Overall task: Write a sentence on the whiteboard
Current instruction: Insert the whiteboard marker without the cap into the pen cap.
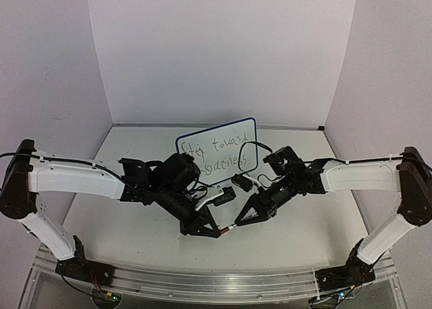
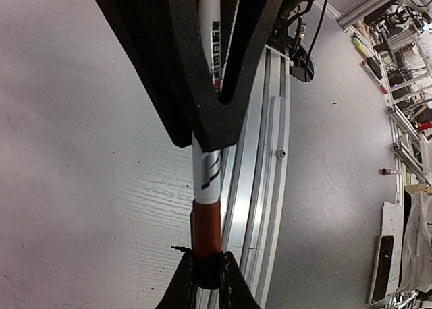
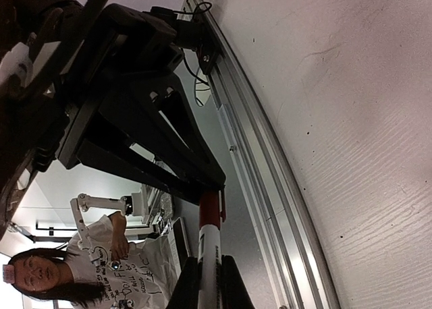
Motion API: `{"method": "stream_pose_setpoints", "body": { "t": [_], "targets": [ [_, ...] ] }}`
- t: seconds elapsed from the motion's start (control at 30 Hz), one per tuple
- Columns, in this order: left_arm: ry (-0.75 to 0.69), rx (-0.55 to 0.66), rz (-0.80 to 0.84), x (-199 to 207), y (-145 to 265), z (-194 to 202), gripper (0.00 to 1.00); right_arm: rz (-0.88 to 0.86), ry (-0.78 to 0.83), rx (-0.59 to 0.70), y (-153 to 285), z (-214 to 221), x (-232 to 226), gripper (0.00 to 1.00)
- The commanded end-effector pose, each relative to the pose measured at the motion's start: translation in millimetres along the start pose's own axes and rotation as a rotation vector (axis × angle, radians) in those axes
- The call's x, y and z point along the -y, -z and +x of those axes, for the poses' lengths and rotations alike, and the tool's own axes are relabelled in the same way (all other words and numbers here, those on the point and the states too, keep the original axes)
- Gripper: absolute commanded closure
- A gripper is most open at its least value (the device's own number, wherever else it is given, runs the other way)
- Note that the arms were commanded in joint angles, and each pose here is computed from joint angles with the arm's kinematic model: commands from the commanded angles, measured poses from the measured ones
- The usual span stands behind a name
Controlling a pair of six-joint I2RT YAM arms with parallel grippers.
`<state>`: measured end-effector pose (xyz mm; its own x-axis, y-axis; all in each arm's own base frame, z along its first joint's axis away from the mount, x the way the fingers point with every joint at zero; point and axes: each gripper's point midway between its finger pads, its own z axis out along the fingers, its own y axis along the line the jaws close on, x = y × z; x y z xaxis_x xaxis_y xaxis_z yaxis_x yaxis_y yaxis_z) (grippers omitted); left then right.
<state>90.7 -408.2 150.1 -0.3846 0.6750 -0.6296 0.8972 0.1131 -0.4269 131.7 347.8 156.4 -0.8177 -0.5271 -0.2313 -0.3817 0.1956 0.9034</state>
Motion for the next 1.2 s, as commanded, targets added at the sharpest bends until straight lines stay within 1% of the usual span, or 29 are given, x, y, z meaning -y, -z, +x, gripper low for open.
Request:
{"method": "stream_pose_setpoints", "body": {
  "t": [0.0,0.13,0.57,0.9,1.07,1.1,1.13,1.17],
  "targets": [
    [-0.098,0.223,0.005,10,14,-71,1.0,-0.007,0.041,-0.02,-12,-3,-6,1.0],
    [-0.114,0.242,-0.005,10,15,-79,1.0,-0.009,0.041,-0.032,-15,-1,-6,1.0],
    [-0.218,0.393,-0.017,20,34,-122,1.0,-0.017,0.052,-0.059,-25,3,-9,1.0],
    [-0.275,0.488,-0.026,28,48,-147,1.0,-0.03,0.056,-0.075,-32,6,-11,1.0],
    [-0.266,0.459,-0.041,24,45,-143,1.0,0.012,0.071,-0.045,-30,3,-9,1.0],
    [-0.247,0.44,-0.066,18,45,-138,0.99,0.04,0.076,-0.025,-28,-1,-7,1.0],
    [-0.227,0.425,-0.097,11,45,-133,0.95,0.076,0.078,0.001,-25,-5,-3,1.0],
    [-0.197,0.412,-0.128,2,47,-126,0.9,0.118,0.078,0.031,-19,-11,1,1.0]
  ]
}}
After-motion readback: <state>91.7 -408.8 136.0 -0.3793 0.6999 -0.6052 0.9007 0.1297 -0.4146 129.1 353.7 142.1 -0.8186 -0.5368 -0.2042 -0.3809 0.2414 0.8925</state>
